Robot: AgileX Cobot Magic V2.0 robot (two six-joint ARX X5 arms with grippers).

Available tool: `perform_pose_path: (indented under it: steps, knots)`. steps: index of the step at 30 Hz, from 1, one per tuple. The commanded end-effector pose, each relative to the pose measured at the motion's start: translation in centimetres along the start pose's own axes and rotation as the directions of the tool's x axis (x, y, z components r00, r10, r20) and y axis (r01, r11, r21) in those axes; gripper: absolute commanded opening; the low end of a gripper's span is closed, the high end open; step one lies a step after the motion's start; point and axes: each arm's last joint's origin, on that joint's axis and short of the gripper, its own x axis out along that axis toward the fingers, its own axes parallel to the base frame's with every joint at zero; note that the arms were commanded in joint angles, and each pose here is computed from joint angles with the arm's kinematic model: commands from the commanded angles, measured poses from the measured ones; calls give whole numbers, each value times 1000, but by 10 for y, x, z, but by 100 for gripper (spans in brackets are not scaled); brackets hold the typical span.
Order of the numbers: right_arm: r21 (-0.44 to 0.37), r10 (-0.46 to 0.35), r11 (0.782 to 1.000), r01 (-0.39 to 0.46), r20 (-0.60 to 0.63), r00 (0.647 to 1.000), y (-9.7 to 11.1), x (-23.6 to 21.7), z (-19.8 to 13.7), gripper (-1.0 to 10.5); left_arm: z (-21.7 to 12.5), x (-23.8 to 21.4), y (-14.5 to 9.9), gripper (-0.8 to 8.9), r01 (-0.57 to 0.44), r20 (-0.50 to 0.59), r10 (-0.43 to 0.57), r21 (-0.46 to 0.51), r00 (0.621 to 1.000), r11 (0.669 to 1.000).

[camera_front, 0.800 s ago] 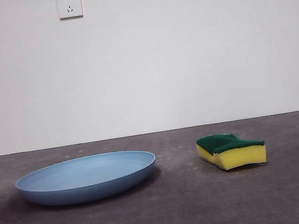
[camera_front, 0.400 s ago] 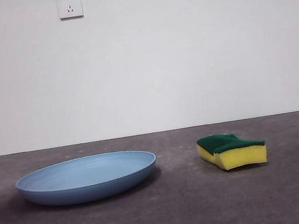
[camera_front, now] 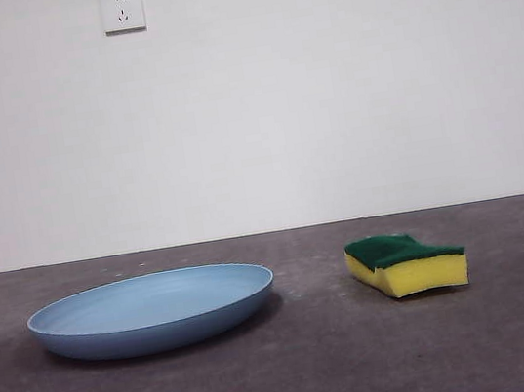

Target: Pick up the plate,pick up the cloth,clean the plate with the cloth

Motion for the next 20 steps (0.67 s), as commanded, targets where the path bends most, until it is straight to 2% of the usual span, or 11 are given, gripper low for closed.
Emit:
perform_pose_path:
  steps: [1,10,20]
  knots:
    - [9,-2,1000,2,3,1000,0,0,-1,1,-15,2,3,-3,-27,10,27,9,1000,1000]
    - [9,-2,1000,2,2,1000,0,0,-1,1,-70,16,10,-3,-93,61,93,-6,994,996]
    - [9,-2,1000,2,2,1000,0,0,-1,1,-121,24,12,-3,-112,18,113,-71,993,991]
